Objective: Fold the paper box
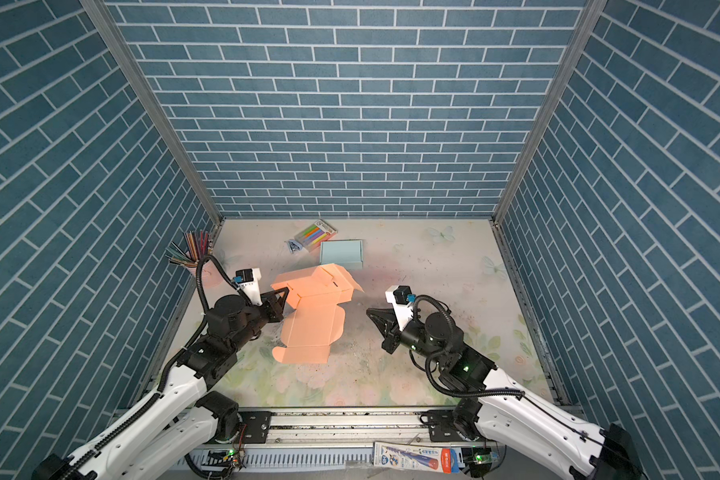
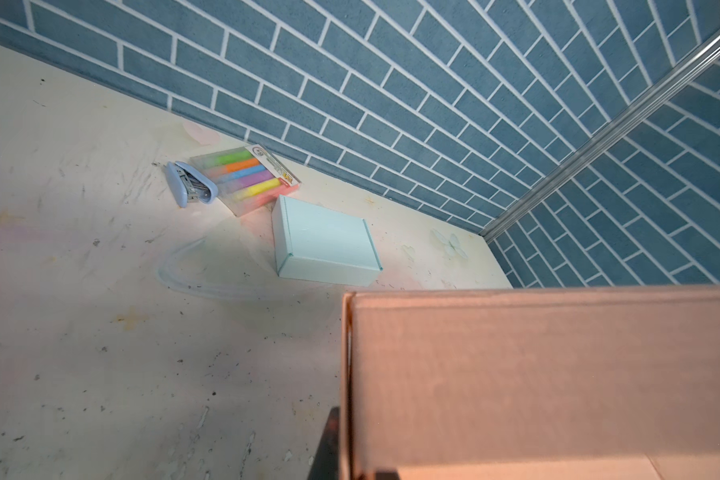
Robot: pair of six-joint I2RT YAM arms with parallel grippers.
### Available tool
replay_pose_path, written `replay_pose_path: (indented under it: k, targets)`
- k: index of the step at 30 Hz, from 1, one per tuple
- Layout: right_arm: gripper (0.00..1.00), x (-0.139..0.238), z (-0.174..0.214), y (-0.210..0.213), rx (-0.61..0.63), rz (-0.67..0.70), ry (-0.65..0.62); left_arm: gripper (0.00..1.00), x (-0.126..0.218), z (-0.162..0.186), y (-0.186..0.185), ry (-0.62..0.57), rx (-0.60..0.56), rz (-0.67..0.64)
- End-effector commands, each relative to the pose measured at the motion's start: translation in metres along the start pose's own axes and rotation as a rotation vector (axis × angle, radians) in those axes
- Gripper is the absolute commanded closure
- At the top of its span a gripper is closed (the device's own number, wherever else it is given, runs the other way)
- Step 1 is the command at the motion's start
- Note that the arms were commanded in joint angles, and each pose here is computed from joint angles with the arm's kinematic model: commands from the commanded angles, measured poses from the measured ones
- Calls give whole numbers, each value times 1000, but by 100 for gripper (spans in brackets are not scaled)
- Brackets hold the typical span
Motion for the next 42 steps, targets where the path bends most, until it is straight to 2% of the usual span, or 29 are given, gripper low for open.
replay_pose_path:
  k: [1, 9, 24, 42]
  targets:
    - [97, -6, -13, 12, 1, -67, -52, 98, 3, -13, -15, -32, 41, 84]
    - [97, -30, -20, 22, 36, -120, -30, 97, -2, 0, -17, -3, 51, 116]
    - [97, -45, -24, 32, 31, -195, -33, 97, -10, 19, -11, 43, 41, 108]
    - [98, -71, 6, 7, -37, -116, 78, 97, -12, 31, -7, 61, 42, 102]
Point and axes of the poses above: each gripper's point midway between its finger pads, its own x axis back along the fingers, its own y axis along the line the jaws close on, z = x × y, the point moved 1 cm from there along x, back along the fingers, and after that the axes turned 14 degrees about -x, right-handed, at the moved point
